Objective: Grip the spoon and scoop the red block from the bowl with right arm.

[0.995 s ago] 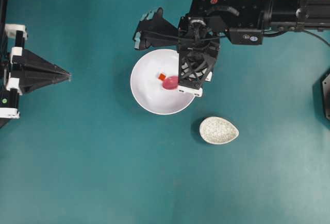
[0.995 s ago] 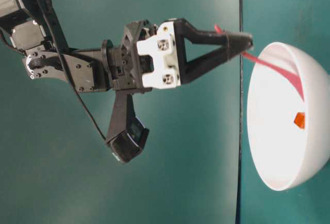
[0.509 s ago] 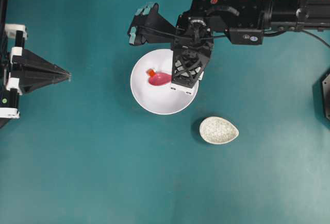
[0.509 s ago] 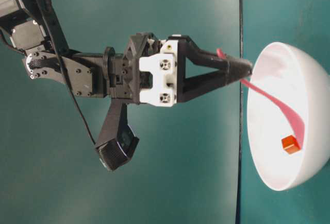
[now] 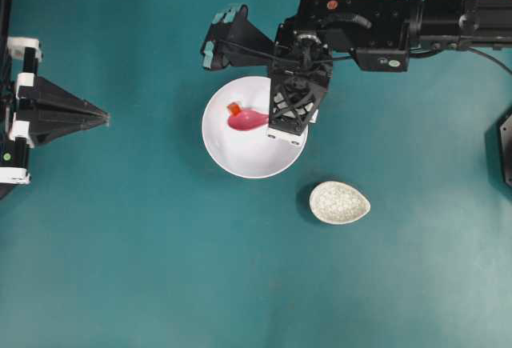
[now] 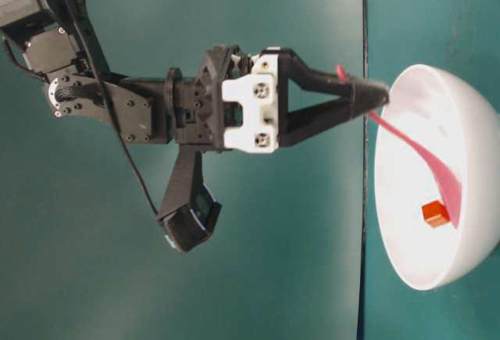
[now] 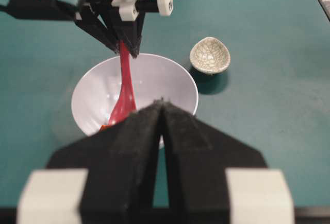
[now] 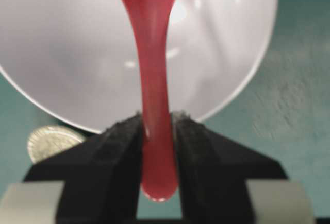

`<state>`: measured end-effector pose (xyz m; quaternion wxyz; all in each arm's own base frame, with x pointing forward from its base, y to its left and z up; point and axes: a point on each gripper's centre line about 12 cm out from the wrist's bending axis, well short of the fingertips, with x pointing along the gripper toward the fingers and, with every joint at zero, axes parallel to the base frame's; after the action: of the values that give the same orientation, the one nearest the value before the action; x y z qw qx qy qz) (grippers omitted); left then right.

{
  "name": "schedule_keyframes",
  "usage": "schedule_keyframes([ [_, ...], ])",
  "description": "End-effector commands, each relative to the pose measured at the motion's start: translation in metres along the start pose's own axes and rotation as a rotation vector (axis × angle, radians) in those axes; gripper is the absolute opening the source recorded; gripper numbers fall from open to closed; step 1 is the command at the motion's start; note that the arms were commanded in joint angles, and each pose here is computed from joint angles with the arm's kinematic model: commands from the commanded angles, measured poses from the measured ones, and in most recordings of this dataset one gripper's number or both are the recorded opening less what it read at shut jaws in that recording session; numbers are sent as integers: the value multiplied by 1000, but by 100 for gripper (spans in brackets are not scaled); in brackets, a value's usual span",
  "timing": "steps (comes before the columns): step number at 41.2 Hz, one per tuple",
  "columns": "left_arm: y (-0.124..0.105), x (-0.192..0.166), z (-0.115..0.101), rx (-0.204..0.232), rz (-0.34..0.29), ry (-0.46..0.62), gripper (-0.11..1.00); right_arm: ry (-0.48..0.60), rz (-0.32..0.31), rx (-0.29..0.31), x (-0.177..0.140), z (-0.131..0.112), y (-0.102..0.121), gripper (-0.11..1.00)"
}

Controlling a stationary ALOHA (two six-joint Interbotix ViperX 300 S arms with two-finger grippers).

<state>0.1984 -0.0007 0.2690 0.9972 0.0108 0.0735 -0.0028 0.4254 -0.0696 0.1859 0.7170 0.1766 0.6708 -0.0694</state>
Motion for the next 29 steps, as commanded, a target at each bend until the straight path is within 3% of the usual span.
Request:
schedule_keyframes([
  [1,0,1,12,2,-1,-29,0,-49,1,-2,-19,0,1,24],
  [29,0,1,12,0,-1,-31,0,-141,-30,-20,-20,11,-1,24],
])
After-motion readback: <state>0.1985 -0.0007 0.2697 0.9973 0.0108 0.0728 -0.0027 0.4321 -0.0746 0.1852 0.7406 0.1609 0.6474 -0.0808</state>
